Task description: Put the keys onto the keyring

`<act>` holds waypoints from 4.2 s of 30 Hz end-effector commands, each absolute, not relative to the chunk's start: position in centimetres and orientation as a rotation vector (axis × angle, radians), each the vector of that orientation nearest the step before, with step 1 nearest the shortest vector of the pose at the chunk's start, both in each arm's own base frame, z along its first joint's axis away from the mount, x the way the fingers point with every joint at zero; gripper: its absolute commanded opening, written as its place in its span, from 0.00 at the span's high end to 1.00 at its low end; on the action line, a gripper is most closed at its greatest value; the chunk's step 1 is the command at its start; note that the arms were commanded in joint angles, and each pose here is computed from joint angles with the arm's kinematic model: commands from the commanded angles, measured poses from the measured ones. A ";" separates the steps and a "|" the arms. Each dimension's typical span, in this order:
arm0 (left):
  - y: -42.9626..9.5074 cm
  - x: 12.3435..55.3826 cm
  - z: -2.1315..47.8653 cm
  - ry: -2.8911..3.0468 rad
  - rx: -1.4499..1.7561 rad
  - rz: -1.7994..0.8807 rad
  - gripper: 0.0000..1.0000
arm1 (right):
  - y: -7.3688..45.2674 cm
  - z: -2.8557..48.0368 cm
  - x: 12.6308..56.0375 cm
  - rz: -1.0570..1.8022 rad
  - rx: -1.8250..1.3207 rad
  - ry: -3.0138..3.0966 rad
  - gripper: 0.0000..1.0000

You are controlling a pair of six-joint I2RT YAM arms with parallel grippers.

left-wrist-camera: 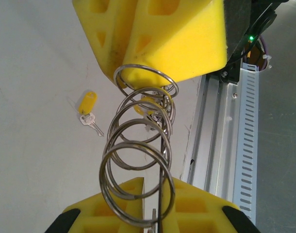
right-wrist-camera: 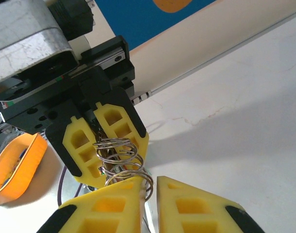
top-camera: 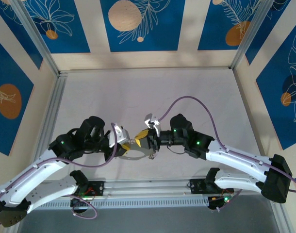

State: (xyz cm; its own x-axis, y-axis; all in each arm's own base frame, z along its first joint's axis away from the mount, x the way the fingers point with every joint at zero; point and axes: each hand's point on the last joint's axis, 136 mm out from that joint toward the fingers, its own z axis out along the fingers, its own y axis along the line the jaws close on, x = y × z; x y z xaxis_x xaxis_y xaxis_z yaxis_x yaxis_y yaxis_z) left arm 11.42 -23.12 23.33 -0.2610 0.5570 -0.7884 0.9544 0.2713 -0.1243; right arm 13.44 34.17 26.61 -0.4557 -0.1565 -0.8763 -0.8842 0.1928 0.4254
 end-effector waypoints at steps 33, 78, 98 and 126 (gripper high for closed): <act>-24.3 11.1 25.7 1.823 1.381 -0.880 1.00 | 32.2 29.3 11.7 1.312 -1.128 1.611 0.84; -24.3 11.1 25.4 1.831 1.378 -0.883 1.00 | 33.1 28.7 12.5 1.123 -1.136 1.580 1.00; -24.5 10.7 24.9 1.848 1.414 -0.901 1.00 | 30.1 30.2 19.2 0.341 -1.041 1.565 1.00; -24.1 10.6 25.2 1.849 1.419 -0.886 1.00 | 34.8 32.8 14.7 -0.222 -1.179 0.931 1.00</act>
State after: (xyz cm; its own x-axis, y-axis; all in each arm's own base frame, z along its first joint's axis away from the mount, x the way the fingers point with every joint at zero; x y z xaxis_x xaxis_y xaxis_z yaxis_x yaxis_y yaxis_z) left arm 12.37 -22.94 23.21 -0.2756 0.5792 -0.7671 0.9453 0.3084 -0.1068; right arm 14.27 34.51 27.77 0.5793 -0.6433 -0.5006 -0.4408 0.2693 -0.8563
